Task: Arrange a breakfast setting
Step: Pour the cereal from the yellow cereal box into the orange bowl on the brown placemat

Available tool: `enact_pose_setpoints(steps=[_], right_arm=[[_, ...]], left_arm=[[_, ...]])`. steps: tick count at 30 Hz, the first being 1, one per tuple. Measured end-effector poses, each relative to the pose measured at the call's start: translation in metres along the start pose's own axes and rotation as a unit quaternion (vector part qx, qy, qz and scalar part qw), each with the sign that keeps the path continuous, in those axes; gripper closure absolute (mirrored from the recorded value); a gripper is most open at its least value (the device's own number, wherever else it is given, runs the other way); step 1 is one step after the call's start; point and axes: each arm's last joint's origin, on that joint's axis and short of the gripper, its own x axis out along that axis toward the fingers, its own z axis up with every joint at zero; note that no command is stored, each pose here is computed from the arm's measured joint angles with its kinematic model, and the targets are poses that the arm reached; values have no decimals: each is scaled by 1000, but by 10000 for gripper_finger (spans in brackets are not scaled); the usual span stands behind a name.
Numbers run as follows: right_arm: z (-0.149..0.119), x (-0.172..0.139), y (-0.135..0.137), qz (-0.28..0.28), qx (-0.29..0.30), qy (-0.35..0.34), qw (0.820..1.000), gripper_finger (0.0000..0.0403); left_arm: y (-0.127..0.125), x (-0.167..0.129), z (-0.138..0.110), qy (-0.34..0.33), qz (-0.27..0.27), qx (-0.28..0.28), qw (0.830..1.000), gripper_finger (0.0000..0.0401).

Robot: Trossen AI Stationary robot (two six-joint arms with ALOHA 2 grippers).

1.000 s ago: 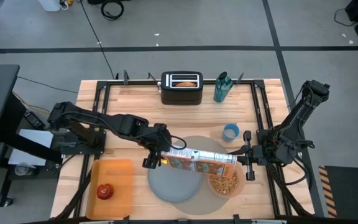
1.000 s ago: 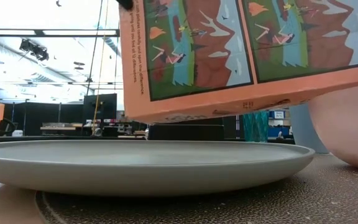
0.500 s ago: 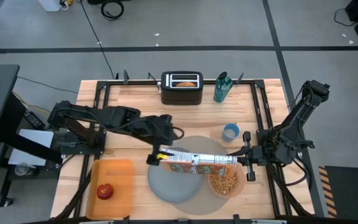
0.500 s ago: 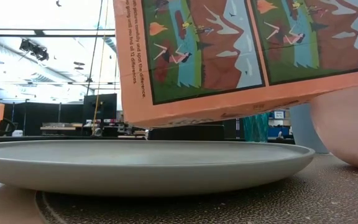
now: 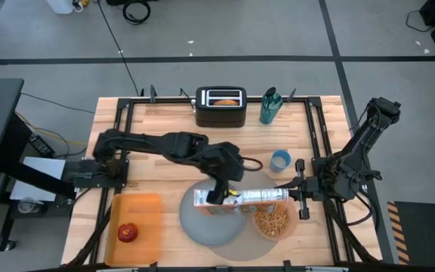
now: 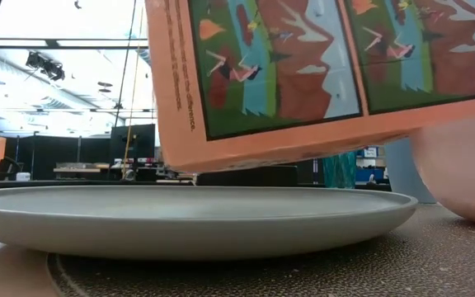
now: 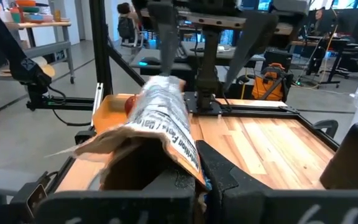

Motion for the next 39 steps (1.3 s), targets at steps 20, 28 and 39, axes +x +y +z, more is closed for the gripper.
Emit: enact_pose_setpoints(steps=[20, 28, 39], right_arm=[[-2, 0, -1, -18, -6, 5, 1000, 394], [-2, 0, -2, -19, -5, 5, 1000, 394], [-2, 3, -4, -25, -6, 7, 1000, 394]], left_arm=[[-15, 2, 27, -14, 11, 35, 999, 86], [-8, 22, 22, 8, 51, -13, 999, 86], [-6, 49, 14, 35, 29, -42, 998, 86]])
